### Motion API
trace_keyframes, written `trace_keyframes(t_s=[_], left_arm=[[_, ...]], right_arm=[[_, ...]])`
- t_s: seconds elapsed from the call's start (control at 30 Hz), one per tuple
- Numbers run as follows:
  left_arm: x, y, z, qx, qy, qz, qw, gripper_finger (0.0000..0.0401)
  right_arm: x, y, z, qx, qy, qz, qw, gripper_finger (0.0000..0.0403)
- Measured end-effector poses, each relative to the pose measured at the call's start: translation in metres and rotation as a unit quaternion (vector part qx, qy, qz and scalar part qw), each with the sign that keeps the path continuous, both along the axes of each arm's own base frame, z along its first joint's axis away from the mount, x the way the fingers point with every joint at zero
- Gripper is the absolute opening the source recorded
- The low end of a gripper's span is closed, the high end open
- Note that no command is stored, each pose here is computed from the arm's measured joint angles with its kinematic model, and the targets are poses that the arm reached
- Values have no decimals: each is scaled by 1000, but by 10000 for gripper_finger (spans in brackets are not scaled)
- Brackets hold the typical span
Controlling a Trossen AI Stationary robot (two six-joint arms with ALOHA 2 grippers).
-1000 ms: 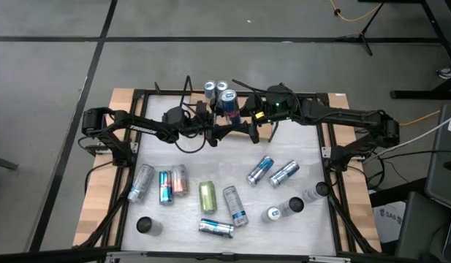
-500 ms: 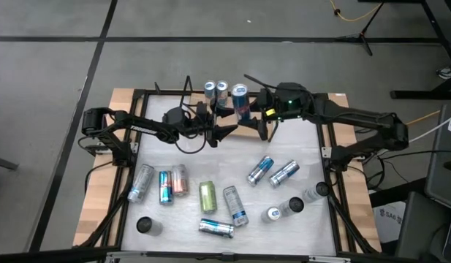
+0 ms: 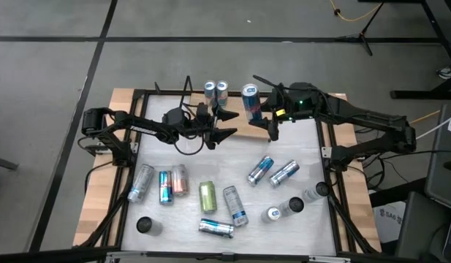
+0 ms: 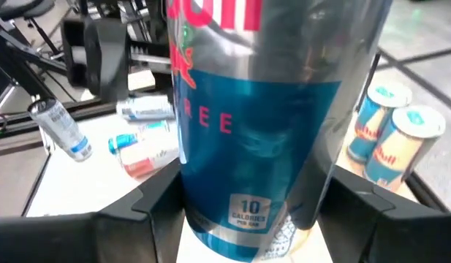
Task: Place canned beverage on shelf
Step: Put the blue soda can on the shelf
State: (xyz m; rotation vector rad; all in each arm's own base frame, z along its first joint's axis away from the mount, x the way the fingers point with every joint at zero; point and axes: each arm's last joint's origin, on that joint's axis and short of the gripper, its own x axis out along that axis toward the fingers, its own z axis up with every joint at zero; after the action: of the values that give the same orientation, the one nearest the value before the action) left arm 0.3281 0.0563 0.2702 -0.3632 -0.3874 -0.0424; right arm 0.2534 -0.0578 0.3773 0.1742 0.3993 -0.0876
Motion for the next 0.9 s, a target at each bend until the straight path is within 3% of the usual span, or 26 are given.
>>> trace_keyframes(t_s=[0.23,0.43,0.63,0.9], left_arm=[[-10,20,21,-43,-24,-29,998,334],[-36,46,41,-57,5,5,998,332],[-64,63,70,-29,-16,51,998,332],[-65,73,116,7,51,19,998,332]], right_arm=[[-2,1,-4,12,23,4,1000,237],[-2,2,-4,20,19,22,999,237],[-1,3,-4,27,17,36,999,237],[8,2,-12,52,35,41,997,237]])
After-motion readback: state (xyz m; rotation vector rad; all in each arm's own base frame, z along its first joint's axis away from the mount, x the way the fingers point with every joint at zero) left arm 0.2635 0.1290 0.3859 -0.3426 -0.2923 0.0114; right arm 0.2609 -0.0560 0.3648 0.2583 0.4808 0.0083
